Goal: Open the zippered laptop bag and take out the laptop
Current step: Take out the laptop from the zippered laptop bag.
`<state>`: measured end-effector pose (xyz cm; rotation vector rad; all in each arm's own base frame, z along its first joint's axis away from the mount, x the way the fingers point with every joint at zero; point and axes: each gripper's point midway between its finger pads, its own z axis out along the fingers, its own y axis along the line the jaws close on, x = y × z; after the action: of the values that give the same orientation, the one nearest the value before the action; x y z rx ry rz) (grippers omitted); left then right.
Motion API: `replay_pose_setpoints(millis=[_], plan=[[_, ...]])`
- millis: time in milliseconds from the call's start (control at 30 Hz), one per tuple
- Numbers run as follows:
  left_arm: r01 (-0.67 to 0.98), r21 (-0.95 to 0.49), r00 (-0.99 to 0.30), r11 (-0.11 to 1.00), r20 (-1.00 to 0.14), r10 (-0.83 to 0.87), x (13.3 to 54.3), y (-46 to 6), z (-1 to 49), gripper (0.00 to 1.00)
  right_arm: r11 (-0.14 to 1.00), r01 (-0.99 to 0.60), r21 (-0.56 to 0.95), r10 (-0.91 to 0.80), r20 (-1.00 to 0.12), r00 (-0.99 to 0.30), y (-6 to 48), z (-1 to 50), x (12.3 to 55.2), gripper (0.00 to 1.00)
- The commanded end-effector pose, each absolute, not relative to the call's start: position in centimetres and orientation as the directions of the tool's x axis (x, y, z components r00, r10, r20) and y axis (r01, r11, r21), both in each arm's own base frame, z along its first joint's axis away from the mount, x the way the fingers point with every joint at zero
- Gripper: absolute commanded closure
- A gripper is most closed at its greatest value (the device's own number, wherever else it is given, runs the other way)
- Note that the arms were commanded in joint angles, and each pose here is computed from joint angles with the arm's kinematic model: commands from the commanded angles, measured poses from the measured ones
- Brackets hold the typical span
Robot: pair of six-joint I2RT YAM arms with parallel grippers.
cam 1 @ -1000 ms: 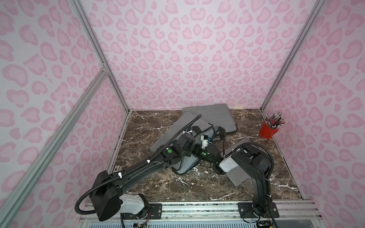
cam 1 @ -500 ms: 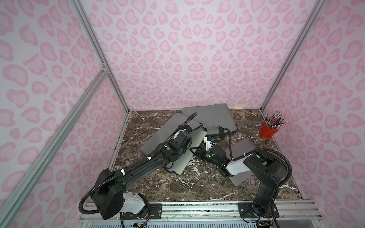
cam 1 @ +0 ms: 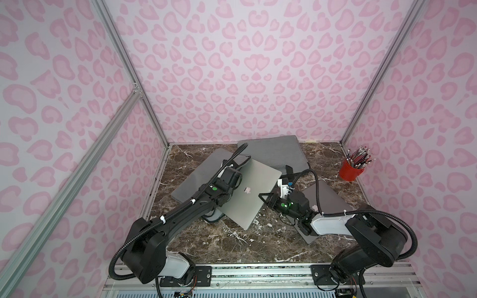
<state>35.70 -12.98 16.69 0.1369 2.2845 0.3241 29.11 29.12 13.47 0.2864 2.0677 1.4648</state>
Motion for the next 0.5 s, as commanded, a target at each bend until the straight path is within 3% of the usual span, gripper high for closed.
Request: replay_pose_setpoints(millis=[0,467], plan=[[-0.09,0.28,-0.668,0.956,-0.729,0.15,37.0,-11.7,17.3,0.99,0.319,-0.269,0.909,0.478,-0.4,-0.782,28.8,16.7,28.8,1.0],[-0.294,0.336,-0.727,0.895,-0.686,0.018,41.0,-8.6,14.6,0.99,0.428,-0.236,0.872,0.377,-0.41,-0.831,26.1,16.1,26.7,1.0]])
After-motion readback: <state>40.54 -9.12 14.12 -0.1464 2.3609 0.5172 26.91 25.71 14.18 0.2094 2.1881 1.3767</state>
